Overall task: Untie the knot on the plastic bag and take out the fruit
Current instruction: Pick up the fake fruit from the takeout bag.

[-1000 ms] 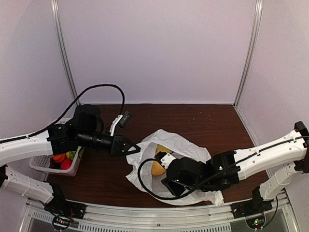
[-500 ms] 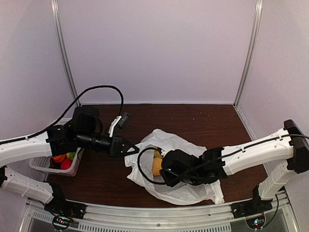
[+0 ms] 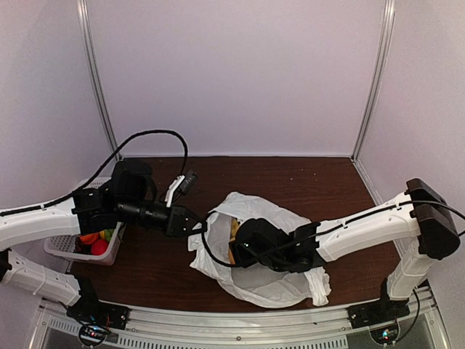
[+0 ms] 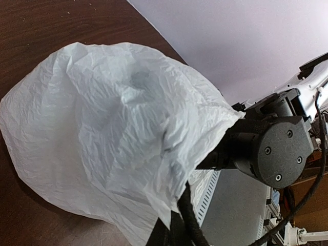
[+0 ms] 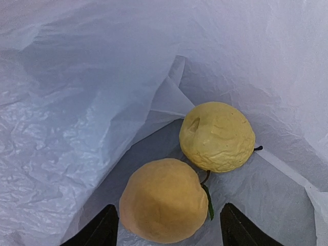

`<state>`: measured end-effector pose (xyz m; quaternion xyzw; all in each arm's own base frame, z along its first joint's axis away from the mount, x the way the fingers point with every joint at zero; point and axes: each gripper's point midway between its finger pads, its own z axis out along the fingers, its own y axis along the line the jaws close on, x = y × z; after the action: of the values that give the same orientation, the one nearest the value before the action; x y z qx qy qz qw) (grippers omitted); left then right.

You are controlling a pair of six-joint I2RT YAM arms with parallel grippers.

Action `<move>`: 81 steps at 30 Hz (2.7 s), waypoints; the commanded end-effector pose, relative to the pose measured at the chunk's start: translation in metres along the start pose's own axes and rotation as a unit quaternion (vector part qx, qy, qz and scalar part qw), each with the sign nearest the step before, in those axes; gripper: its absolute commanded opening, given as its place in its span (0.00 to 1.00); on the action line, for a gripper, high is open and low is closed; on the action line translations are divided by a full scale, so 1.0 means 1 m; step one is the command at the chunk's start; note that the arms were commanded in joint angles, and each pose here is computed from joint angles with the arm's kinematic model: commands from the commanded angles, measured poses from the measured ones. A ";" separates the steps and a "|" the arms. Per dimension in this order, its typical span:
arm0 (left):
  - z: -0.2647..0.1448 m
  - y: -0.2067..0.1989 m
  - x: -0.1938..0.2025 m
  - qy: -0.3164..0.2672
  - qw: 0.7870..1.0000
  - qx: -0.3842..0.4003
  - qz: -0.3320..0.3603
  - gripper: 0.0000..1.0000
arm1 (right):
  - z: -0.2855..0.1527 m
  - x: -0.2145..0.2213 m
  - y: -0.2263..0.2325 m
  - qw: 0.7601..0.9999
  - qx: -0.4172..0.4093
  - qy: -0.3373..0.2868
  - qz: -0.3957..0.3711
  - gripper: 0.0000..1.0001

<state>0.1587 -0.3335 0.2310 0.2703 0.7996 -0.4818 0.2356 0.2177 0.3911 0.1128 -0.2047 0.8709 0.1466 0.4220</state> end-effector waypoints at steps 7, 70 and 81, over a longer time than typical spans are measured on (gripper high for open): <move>0.006 -0.004 -0.004 -0.002 1.000 0.011 0.004 0.00 | 0.033 0.006 0.000 1.000 0.003 0.010 0.001 0.80; -0.056 -0.029 -0.082 -0.115 0.989 -0.083 0.036 0.90 | -0.196 -0.137 0.024 0.960 -0.134 -0.247 0.003 0.57; -0.045 -0.116 -0.107 -0.111 0.988 0.097 0.047 0.94 | -0.232 -0.183 0.027 0.938 -0.131 -0.319 -0.038 0.57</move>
<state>0.1703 -0.3389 0.3703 0.2516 0.7418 -0.5186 0.3426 0.1502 0.3597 0.3733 -0.2297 0.6800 0.3110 0.6230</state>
